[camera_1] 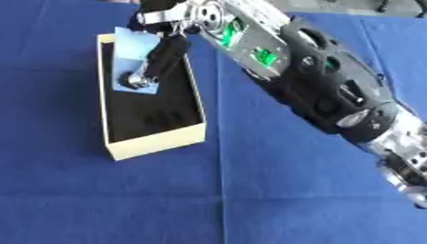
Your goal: Pick up objects on the table and place them in the box.
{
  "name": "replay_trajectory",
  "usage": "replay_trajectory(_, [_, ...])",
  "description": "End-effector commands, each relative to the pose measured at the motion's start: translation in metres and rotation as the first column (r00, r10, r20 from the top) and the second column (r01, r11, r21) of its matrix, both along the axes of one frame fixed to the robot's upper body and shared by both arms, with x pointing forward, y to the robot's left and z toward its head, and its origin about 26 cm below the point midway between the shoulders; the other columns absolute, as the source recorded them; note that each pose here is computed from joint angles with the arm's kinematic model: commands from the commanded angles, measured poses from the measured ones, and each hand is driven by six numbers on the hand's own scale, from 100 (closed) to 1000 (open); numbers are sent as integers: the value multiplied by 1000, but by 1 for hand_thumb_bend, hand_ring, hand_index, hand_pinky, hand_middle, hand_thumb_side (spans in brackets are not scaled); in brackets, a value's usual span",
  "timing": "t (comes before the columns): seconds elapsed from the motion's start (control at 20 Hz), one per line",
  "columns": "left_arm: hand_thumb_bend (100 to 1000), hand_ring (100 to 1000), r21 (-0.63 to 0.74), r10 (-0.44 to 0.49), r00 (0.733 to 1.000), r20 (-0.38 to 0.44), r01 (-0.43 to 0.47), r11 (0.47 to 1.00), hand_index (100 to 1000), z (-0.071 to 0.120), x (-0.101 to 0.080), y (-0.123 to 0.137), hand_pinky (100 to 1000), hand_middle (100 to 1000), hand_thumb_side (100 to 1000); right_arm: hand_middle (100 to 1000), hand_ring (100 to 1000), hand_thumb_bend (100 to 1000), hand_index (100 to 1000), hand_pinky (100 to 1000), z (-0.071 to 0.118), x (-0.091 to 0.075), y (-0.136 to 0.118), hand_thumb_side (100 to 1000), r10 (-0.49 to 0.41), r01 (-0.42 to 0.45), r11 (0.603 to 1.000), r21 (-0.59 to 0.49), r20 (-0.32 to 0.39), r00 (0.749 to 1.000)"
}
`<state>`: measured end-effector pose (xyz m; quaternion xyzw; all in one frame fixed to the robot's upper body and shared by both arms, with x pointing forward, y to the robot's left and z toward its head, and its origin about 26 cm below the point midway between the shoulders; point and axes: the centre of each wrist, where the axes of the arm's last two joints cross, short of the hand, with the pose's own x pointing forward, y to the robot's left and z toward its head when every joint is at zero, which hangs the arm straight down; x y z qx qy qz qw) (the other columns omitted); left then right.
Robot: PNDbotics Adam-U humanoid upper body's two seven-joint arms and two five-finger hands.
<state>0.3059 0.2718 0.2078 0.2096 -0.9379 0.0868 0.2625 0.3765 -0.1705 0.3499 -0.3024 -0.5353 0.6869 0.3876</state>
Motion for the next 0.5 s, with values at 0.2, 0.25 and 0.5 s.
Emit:
replay_trajectory(0.2, [100,668,6,-7,999,31,7,1000,736,8,-3,-1,558,614,749,877,878,117,911,763,8,9,-5,579,-46,50,996,-70,54,997])
replay_trajectory(0.25, [100,668,5,-7,999,31,6,1000,735,8,-3,-1,558,614,749,885,886,163,929,768,6,12,-6,581,-53,56,995,-80,49,997])
replay_trajectory(0.5, [100,668,4,-6,1000,31,6,1000,735,8,-3,-1,558,614,749,885,886,163,929,768,1,18,-8,581,-57,62,993,-104,46,997])
